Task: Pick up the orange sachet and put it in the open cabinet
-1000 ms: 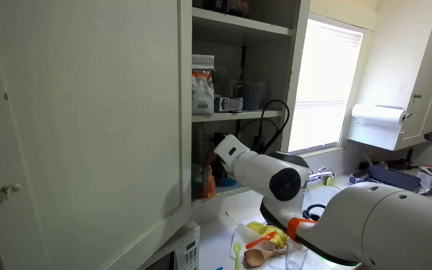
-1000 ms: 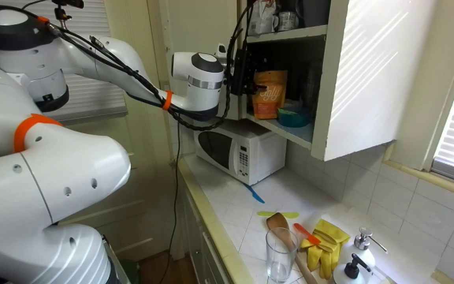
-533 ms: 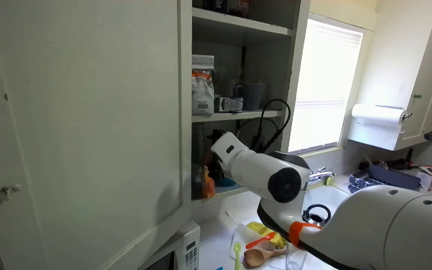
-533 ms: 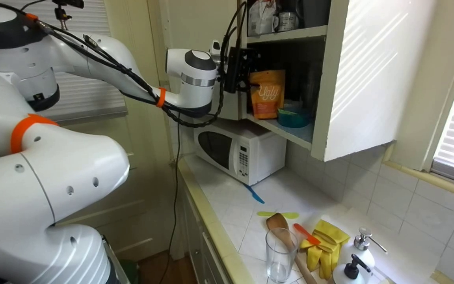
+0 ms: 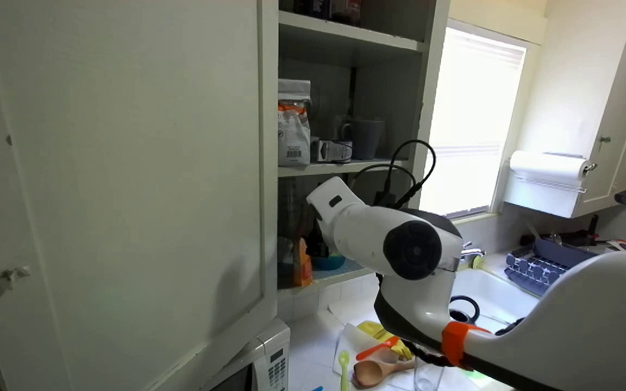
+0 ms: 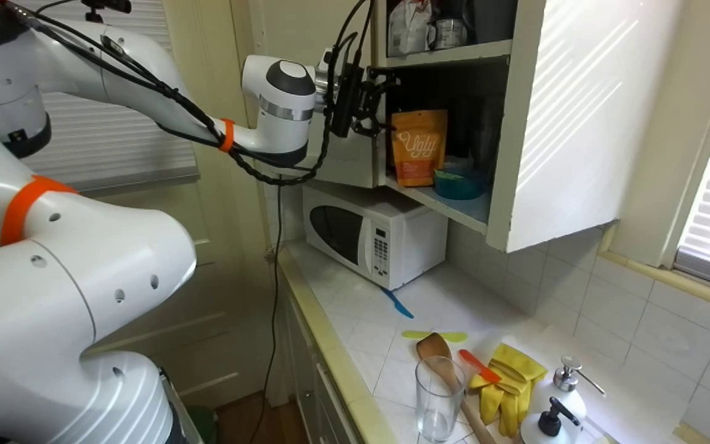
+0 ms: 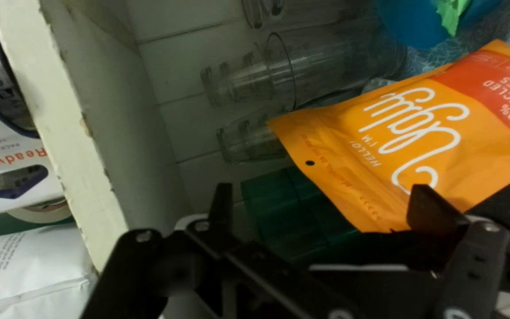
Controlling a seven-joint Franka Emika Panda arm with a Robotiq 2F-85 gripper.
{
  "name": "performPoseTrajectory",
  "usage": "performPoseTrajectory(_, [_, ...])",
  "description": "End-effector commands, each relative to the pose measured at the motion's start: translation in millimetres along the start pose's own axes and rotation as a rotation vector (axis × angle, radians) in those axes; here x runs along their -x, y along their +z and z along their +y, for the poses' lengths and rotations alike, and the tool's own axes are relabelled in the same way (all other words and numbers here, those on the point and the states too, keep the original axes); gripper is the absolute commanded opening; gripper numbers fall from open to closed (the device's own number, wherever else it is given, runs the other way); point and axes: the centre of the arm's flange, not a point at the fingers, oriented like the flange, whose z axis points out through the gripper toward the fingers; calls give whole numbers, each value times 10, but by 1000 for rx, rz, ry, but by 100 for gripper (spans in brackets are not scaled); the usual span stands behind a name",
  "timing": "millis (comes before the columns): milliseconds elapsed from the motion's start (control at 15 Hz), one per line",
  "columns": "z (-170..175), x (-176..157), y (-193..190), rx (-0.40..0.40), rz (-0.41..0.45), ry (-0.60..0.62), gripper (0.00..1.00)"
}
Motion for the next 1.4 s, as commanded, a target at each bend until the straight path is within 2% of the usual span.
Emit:
performPoseTrajectory(0, [101, -13, -261, -102, -50, 68, 100])
performPoseTrajectory(267, [209, -4, -422, -166, -108, 120, 100])
performPoseTrajectory(600, [290, 163, -427, -306, -154, 221, 98])
performPoseTrajectory(667, [273, 222, -368, -333, -161, 247, 88])
performPoseTrajectory(733, [245, 289, -299, -359, -173, 269, 73])
performPoseTrajectory(800, [207, 350, -228, -388, -180, 291, 70])
performPoseTrajectory(1200, [-90, 687, 193, -545, -247, 386, 21])
performPoseTrajectory(1333, [-157, 710, 284, -576, -229, 404, 6])
